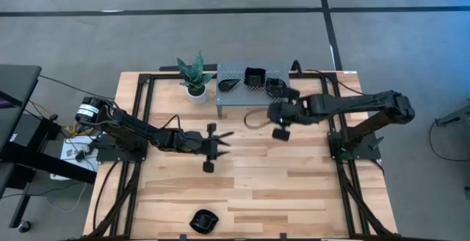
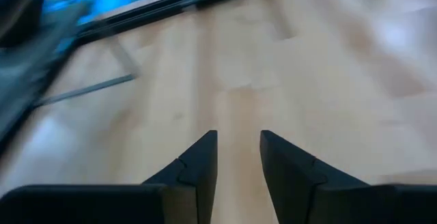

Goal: Pick & Place Mini shaped plates
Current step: Stack the leaf-shaped plate on top of the leaf-shaped plate on the shelf

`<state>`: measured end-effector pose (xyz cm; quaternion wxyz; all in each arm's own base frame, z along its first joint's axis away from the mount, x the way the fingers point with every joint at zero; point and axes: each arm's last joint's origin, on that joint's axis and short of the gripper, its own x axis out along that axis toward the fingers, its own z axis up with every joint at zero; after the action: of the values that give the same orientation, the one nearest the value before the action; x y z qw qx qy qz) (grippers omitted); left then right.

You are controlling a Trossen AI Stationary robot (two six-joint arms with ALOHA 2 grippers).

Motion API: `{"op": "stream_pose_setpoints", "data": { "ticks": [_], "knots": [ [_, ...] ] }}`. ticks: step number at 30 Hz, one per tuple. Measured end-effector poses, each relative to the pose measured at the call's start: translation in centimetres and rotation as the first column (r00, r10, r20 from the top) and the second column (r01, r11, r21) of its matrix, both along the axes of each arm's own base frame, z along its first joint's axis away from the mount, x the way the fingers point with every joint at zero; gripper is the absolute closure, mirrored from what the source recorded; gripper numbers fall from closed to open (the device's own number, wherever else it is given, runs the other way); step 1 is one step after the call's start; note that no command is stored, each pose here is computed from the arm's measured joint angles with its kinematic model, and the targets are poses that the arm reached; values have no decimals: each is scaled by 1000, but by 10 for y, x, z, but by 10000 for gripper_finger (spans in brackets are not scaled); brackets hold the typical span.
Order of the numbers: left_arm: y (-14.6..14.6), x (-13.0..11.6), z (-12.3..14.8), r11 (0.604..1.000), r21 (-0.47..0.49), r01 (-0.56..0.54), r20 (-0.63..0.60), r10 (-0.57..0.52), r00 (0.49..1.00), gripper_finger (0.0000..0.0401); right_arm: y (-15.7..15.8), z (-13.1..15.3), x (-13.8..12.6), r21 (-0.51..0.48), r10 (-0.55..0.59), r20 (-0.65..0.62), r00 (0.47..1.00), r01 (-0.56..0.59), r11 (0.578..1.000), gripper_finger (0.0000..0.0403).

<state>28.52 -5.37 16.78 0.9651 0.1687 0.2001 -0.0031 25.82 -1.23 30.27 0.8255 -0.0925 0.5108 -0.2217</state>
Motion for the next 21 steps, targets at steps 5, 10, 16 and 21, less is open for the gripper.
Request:
{"op": "stream_pose_setpoints", "data": {
  "ticks": [5, 10, 16, 21],
  "knots": [
    [-18, 2, 8, 987, -107, 117, 35, -114, 993, 288, 40, -5, 0, 27, 114, 32, 993, -114, 993, 333],
    [-39, 3, 17, 940, -294, 171, 63, -160, 985, 288, 73, -35, 1, 18, 181, 163, 970, -186, 982, 333],
    [-80, -15, 14, 827, -500, 255, -6, -298, 955, 288, 95, -90, 3, 155, 302, 412, 860, -393, 907, 333],
    [-114, -42, -2, 796, -593, 121, -194, -287, 938, 288, 102, -90, 6, 207, 345, 545, 764, -522, 828, 333]
  ]
}}
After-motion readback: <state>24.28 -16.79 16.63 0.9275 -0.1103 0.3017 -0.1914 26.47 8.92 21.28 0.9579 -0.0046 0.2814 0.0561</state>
